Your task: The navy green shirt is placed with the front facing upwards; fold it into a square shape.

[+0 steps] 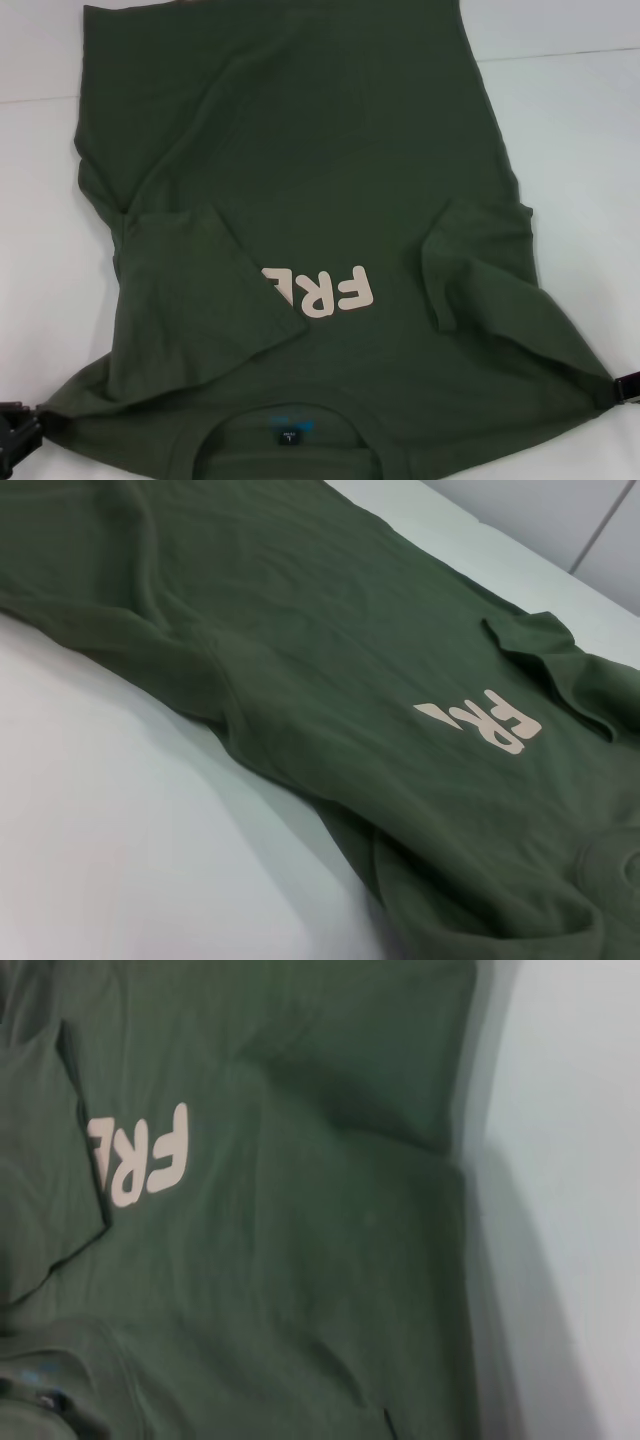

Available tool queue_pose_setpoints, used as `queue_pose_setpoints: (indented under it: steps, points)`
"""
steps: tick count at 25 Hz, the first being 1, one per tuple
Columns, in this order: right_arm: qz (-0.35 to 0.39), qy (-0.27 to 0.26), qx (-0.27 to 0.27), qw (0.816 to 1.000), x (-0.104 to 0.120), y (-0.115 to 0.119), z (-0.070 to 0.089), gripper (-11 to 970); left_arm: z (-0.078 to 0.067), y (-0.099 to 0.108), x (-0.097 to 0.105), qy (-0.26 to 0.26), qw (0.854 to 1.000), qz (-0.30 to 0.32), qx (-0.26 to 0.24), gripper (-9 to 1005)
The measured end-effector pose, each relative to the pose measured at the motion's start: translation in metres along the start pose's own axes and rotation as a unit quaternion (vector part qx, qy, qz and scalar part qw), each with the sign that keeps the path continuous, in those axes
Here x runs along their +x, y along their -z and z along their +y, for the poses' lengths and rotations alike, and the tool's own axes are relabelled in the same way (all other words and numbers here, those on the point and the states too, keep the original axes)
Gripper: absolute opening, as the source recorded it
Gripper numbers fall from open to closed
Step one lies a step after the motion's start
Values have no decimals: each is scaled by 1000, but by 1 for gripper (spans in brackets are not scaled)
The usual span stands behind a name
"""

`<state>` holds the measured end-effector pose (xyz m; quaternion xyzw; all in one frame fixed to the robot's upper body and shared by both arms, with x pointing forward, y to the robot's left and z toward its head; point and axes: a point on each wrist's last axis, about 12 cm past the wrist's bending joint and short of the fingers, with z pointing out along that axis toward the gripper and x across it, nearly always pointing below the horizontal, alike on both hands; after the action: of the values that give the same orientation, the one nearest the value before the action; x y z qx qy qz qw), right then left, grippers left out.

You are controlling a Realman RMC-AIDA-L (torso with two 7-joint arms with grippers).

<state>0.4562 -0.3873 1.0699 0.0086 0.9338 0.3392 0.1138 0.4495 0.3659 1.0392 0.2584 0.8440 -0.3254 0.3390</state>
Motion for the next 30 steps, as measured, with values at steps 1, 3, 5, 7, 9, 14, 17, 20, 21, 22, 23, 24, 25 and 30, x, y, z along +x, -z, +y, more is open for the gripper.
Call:
queue_pose_setpoints:
  steps: [1, 3, 5, 7, 9, 14, 17, 20, 21, 22, 23, 24, 25, 30]
  points:
    - [2, 1, -1, 1000, 0, 1, 0, 20, 0, 1, 0, 0, 1000, 1, 0, 35]
    - [4, 2, -1, 1000, 1, 3, -1, 19, 0, 1, 1, 1, 1000, 3, 1, 35]
    - [5, 0, 0, 1000, 3, 6, -2, 19, 0, 1, 2, 1, 1000, 7, 1, 36]
    - [8, -2, -1, 1000, 4, 7, -3, 19, 0, 2, 4, 2, 1000, 13, 1, 38]
    - [10, -4, -3, 1000, 6, 8, -4, 19, 0, 3, 5, 4, 1000, 13, 0, 41]
    - [12, -4, -5, 1000, 7, 9, -4, 19, 0, 4, 6, 7, 1000, 12, -3, 47]
    - [8, 2, -8, 1000, 6, 9, -4, 19, 1, 4, 4, 8, 1000, 12, -3, 51]
    - [1, 7, -18, 1000, 3, 13, -1, 20, 1, 4, 3, 8, 1000, 13, -2, 55]
    - [-2, 9, -22, 1000, 1, 15, 0, 20, 1, 4, 2, 8, 1000, 13, -2, 56]
    - [-4, 9, -25, 1000, 1, 17, 1, 20, 1, 4, 2, 8, 1000, 13, -2, 57]
    - [-9, 11, -28, 1000, -1, 20, 1, 20, 1, 4, 2, 8, 1000, 13, -2, 58]
    - [-13, 11, -32, 999, -2, 22, 1, 20, 1, 4, 2, 8, 1000, 12, -2, 60]
    - [-19, 12, -35, 999, -3, 25, 2, 20, 1, 4, 2, 9, 1000, 12, -2, 61]
    - [-52, 25, -53, 997, -12, 36, 5, 20, 1, 2, 3, 11, 1000, 12, -5, 67]
